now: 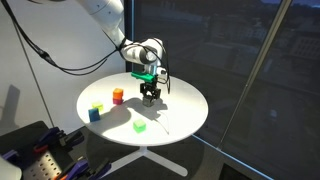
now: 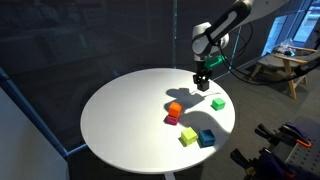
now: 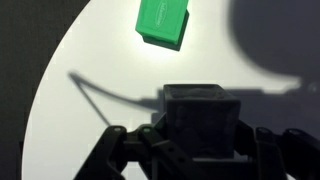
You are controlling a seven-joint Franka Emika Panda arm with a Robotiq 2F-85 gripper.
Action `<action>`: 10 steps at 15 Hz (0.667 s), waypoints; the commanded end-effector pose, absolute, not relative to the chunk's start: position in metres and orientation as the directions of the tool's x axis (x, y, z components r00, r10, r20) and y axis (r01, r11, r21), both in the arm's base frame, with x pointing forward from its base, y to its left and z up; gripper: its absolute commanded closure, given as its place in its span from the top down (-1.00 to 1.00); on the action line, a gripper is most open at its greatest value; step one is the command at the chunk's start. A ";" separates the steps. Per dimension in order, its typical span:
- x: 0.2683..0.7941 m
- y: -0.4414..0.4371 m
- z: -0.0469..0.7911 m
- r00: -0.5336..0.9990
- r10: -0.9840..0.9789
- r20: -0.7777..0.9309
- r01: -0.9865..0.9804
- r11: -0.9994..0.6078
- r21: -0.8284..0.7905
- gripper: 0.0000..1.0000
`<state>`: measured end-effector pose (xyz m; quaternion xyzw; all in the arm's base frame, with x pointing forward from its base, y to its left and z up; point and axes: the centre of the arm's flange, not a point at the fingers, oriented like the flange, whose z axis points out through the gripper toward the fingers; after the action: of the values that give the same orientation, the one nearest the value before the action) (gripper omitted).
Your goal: Put the grey block on the stack of blocks
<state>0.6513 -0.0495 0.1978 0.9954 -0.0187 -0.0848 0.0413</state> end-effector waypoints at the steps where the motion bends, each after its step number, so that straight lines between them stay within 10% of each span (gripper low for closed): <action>1: 0.644 -0.044 0.226 0.985 0.002 -0.174 0.018 -0.996 0.087 -0.53; 10: 0.629 -0.024 0.254 0.978 0.180 -0.107 0.192 -0.976 0.106 -0.53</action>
<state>0.6474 -0.0293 0.2403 0.9947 0.0580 -0.0686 0.0509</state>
